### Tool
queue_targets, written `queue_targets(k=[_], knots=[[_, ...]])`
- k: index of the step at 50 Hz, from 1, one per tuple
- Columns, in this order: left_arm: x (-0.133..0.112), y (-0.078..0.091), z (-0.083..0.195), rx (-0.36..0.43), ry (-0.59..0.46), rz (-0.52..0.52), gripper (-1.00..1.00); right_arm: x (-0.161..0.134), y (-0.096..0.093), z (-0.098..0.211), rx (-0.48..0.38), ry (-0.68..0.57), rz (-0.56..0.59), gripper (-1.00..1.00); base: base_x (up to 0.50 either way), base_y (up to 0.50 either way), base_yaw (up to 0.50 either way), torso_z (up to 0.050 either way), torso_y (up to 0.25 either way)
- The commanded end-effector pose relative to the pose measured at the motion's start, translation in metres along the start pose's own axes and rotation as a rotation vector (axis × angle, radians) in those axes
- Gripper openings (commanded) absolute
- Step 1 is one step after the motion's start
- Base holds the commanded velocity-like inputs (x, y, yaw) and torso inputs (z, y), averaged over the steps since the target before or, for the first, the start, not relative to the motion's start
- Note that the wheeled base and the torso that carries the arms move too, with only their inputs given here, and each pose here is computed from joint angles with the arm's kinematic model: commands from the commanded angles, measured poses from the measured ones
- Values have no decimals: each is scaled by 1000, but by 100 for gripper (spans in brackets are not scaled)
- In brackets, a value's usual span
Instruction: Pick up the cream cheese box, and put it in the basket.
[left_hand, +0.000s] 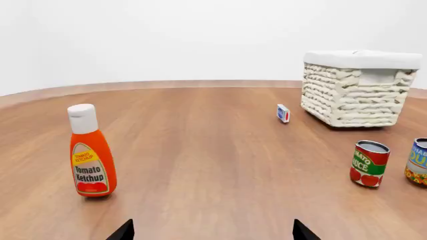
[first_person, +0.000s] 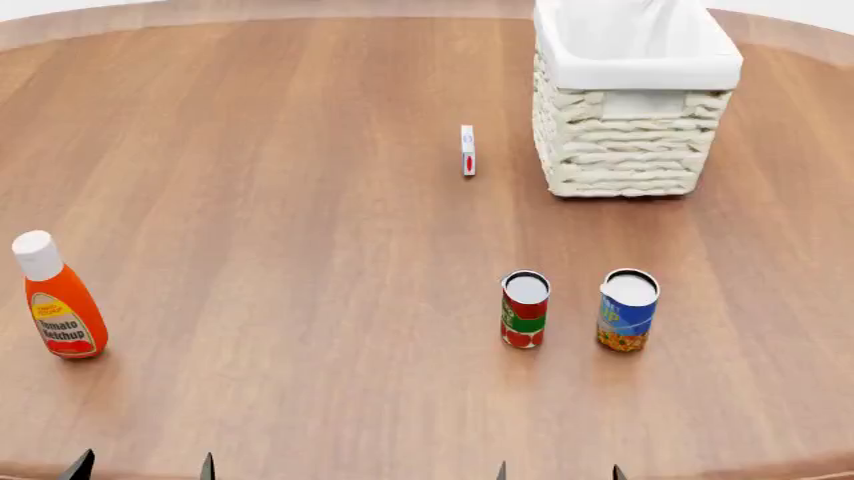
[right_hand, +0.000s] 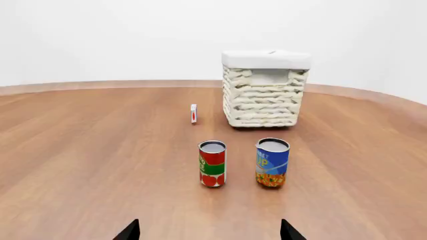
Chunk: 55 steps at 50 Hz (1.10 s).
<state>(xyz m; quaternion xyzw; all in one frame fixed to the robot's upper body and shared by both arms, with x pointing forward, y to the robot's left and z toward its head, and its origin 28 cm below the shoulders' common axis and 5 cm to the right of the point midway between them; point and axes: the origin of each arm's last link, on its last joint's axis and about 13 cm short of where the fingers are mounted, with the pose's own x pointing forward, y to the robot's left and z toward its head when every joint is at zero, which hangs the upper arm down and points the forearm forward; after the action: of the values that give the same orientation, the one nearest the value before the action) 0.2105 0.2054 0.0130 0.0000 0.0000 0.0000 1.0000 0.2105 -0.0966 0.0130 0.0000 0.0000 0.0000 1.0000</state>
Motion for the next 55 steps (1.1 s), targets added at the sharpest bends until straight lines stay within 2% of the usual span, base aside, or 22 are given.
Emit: queue_targets(k=[1, 20, 24, 26, 29, 30, 32, 34, 36, 38, 55], knots=[[0, 0, 1, 0, 0, 0, 100, 0, 1, 0, 0, 0, 0, 100, 0, 0, 0, 0, 0], [1, 1, -3, -13, 2, -1, 100, 2, 0, -4, 5, 17, 7, 100, 0, 0, 0, 0, 0], [3, 0, -6, 36, -2, 30, 100, 2, 1, -5, 0, 21, 10, 100, 0, 0, 0, 0, 0], [2, 1, -3, -10, 4, 7, 100, 2, 1, -5, 1, 22, 11, 100, 0, 0, 0, 0, 0], [0, 0, -2, 24, -58, 6, 100, 2, 1, -5, -3, 23, 11, 100, 0, 0, 0, 0, 0], [1, 0, -3, 59, -27, 33, 100, 2, 1, -5, -9, 23, 13, 100, 0, 0, 0, 0, 0], [1, -1, -4, 91, -53, 29, 100, 2, 1, -5, -10, 25, 13, 100, 0, 0, 0, 0, 0], [0, -2, -2, 73, -35, 26, 100, 2, 0, -3, -9, 20, 11, 100, 0, 0, 0, 0, 0], [-1, -1, -2, -10, -38, 5, 100, 2, 0, -3, -9, 20, 10, 100, 0, 0, 0, 0, 0], [-1, -1, -2, 42, -50, 15, 100, 1, 0, -3, -12, 16, 12, 100, 0, 0, 0, 0, 0], [-2, -1, -2, 14, -48, 0, 100, 1, 1, -7, -24, 18, 32, 100, 64, -80, 0, 0, 0]])
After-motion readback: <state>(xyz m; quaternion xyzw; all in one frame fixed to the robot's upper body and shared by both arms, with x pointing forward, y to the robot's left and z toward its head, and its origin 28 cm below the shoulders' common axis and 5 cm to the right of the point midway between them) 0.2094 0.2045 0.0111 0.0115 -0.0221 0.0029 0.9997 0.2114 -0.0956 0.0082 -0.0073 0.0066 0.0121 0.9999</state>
